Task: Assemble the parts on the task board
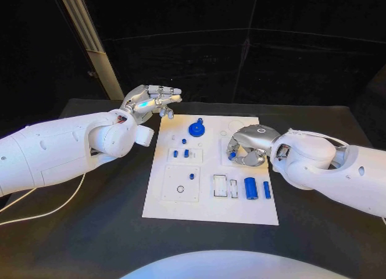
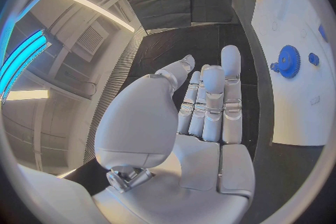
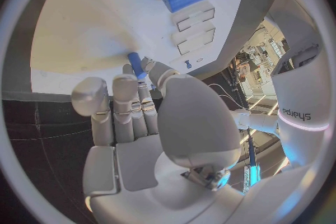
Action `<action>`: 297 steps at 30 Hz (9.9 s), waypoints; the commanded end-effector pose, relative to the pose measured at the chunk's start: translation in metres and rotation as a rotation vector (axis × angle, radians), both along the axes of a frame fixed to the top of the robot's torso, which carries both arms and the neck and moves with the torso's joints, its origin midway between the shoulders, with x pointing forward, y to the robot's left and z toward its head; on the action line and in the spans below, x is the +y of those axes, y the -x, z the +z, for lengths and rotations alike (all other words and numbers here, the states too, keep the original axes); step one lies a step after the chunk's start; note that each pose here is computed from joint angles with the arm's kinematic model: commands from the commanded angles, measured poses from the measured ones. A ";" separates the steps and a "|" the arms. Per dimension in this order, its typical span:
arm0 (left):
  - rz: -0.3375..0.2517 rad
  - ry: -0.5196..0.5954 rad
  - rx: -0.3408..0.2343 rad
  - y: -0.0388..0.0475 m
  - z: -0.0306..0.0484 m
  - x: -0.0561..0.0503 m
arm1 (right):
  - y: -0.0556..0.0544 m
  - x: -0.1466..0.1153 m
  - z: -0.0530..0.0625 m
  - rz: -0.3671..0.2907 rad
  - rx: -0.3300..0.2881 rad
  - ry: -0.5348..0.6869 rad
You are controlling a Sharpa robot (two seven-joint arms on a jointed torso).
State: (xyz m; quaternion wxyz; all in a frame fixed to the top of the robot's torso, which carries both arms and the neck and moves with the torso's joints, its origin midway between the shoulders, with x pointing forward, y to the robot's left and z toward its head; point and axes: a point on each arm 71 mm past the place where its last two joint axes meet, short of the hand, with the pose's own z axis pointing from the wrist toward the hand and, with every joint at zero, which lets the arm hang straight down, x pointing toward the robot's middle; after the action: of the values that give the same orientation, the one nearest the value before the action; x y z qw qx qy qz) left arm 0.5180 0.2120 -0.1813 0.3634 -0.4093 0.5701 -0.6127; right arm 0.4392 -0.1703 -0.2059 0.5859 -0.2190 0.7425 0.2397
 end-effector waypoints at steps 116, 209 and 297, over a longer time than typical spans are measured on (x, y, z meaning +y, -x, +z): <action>-0.030 0.012 0.005 -0.0008 0.0002 -0.008 | 0.055 0.126 -0.017 0.319 0.073 -0.210; -0.037 0.006 0.026 0.0029 -0.0029 0.000 | 0.053 -0.064 -0.027 -0.464 0.359 -0.107; -0.046 0.004 0.035 0.0039 -0.0049 -0.002 | 0.060 0.019 -0.045 -0.461 0.496 -0.278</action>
State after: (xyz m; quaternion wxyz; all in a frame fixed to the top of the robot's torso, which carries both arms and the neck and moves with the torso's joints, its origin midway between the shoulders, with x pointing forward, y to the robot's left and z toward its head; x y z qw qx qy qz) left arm 0.5145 0.2112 -0.1877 0.3430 -0.4099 0.5855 -0.6096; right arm 0.3784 -0.1512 -0.2516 0.4450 0.1170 0.8494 0.2584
